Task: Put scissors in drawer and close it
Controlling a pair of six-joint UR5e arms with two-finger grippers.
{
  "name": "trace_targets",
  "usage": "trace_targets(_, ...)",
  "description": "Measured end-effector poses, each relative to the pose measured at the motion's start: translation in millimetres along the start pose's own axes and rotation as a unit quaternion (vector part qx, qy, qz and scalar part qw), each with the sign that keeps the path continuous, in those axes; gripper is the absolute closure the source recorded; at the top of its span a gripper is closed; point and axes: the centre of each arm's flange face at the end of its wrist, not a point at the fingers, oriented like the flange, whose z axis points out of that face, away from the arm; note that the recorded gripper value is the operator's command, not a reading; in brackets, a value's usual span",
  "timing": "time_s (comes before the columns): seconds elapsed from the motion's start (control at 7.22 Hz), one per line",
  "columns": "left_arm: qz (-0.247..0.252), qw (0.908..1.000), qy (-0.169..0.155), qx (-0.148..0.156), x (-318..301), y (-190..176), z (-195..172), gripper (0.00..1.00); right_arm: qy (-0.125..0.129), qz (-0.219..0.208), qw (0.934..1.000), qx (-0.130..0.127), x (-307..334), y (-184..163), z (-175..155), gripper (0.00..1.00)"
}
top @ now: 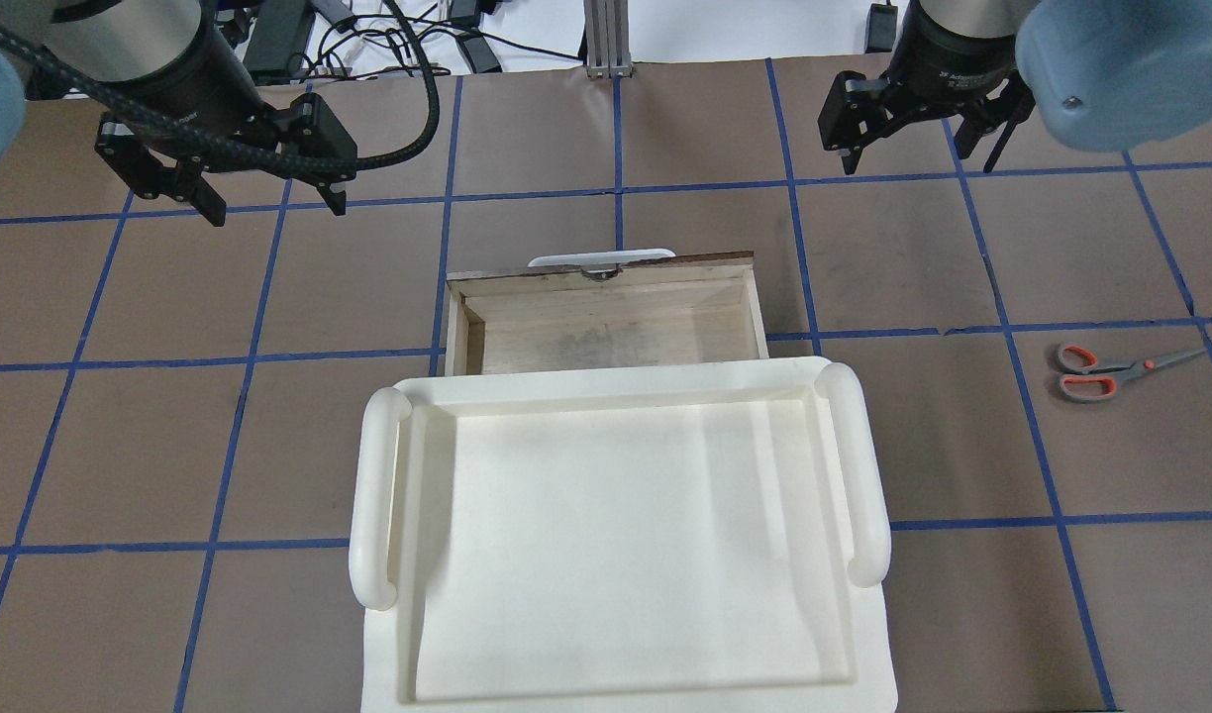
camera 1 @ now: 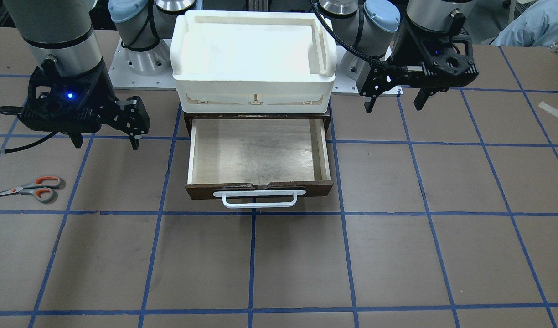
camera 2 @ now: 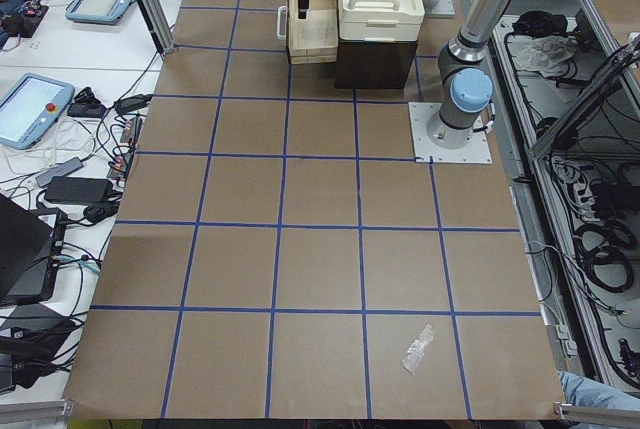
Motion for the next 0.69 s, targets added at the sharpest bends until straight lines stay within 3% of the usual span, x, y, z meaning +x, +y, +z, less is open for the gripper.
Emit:
trace_targets(0.42,0.000,1.0000,0.000,0.000,0,0,0,0.00,0.001,0.019,0.9998,-0.004,8,-3,4,0.00)
trace_targets(0.69,0.000,1.0000,0.000,0.000,0,0,0,0.00,0.005,0.070,0.9974,-0.011,43,-10,12,0.00)
